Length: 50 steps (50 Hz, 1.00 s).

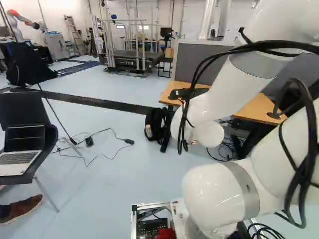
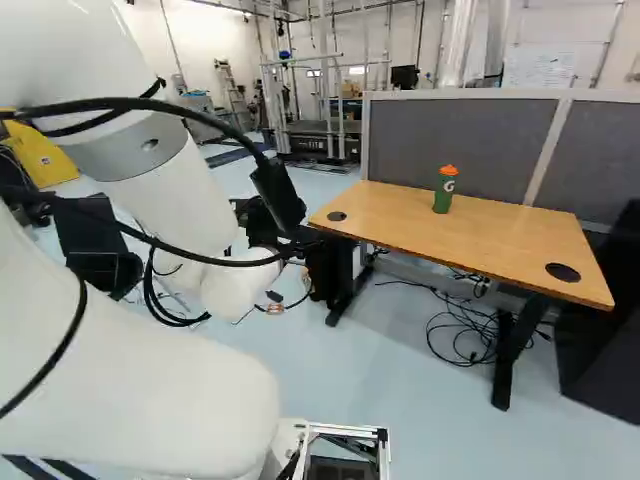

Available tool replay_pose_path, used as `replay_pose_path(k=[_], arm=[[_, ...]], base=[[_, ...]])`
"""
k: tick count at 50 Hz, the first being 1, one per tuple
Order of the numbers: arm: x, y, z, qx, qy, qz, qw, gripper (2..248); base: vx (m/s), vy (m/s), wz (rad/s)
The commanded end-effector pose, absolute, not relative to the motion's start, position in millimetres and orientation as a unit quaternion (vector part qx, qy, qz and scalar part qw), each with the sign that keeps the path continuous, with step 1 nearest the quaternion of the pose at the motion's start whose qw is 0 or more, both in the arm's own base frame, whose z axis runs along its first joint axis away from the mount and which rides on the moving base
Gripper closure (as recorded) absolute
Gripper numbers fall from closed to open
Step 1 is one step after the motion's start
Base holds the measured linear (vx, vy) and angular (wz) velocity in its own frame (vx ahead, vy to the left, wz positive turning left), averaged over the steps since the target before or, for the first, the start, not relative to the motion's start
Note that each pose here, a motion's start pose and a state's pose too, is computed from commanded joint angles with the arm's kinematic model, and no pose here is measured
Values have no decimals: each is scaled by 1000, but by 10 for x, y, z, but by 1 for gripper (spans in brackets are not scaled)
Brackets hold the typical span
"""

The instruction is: Pick up the green bottle from the table

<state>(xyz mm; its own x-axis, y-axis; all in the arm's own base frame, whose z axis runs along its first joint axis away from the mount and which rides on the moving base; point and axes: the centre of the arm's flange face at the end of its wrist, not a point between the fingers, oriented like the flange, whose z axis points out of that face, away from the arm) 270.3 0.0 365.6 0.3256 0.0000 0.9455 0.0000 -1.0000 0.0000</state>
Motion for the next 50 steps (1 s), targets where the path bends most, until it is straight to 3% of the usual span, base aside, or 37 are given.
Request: replay_pose_path(k=[50], arm=[[2703,0,3656,814,0,581,0,3]], base=[[77,-98,-316]])
